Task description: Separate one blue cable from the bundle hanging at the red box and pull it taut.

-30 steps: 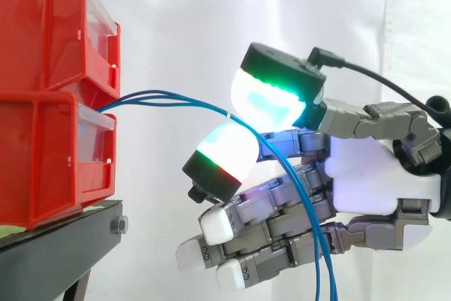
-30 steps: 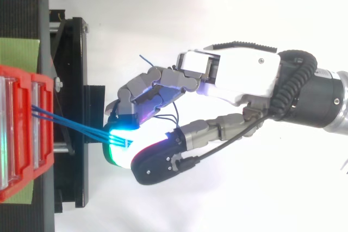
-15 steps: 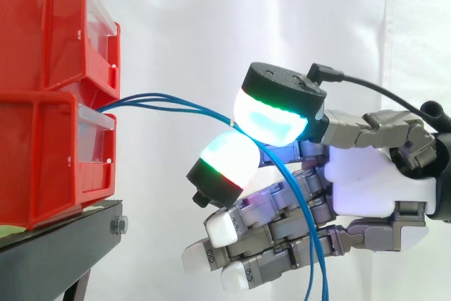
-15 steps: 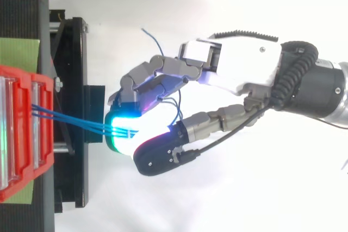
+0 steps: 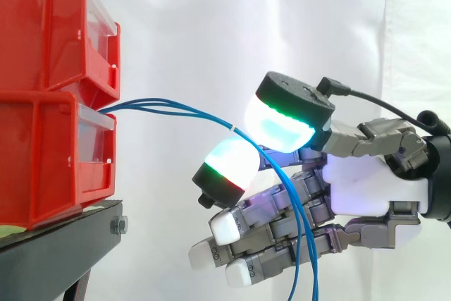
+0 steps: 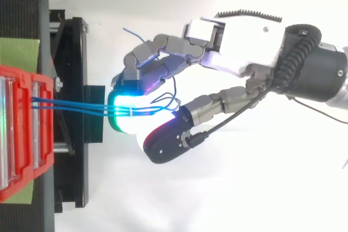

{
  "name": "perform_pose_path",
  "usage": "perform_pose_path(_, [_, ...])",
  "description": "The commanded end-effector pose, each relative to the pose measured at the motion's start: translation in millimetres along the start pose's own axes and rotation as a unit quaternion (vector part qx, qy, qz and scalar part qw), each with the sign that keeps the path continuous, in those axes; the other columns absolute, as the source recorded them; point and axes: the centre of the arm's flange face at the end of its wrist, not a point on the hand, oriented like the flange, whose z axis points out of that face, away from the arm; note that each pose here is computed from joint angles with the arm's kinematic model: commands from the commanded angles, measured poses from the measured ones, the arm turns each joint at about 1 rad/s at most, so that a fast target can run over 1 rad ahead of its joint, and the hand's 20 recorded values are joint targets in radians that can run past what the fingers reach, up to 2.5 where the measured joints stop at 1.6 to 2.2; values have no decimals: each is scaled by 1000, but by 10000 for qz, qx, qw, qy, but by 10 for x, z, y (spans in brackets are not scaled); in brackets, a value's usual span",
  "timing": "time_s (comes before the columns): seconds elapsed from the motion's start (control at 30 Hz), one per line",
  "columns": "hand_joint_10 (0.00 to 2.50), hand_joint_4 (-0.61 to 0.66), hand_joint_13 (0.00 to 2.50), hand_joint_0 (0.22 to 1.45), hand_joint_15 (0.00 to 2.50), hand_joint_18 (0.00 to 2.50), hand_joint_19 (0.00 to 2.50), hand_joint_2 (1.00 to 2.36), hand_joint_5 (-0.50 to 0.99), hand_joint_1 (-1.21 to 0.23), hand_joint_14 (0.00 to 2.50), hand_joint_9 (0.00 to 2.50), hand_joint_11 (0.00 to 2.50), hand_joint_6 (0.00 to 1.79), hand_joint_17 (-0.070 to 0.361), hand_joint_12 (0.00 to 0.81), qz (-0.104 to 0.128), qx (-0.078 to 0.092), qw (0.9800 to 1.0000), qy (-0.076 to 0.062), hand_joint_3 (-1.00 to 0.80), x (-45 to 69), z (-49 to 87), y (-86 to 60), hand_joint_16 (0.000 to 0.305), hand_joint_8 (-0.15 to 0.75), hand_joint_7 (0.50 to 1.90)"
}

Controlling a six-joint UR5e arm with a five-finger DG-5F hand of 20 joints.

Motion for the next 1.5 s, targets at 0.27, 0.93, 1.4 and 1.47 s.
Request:
perform_pose_path(0.27, [15,134,513,612,129,458,255,1013,-166,-622,5,833,496,900,77,288,-6,2,10000,-16,-345,-15,1,-1,34,313,1127])
perform_pose_path(0.93, [15,171,509,583,129,478,243,1000,-169,-819,4,828,508,910,80,286,9,2,10000,-16,-500,-25,2,-2,36,302,1093])
perform_pose_path(1.4, [15,121,511,631,121,464,258,1016,-170,-670,4,861,516,905,76,284,20,-35,10000,-19,-325,-24,17,37,34,309,1076])
perform_pose_path(1.47, [16,84,516,647,120,477,246,1022,-172,-778,5,881,530,915,77,286,20,-34,10000,-27,-194,-23,24,38,34,318,1156])
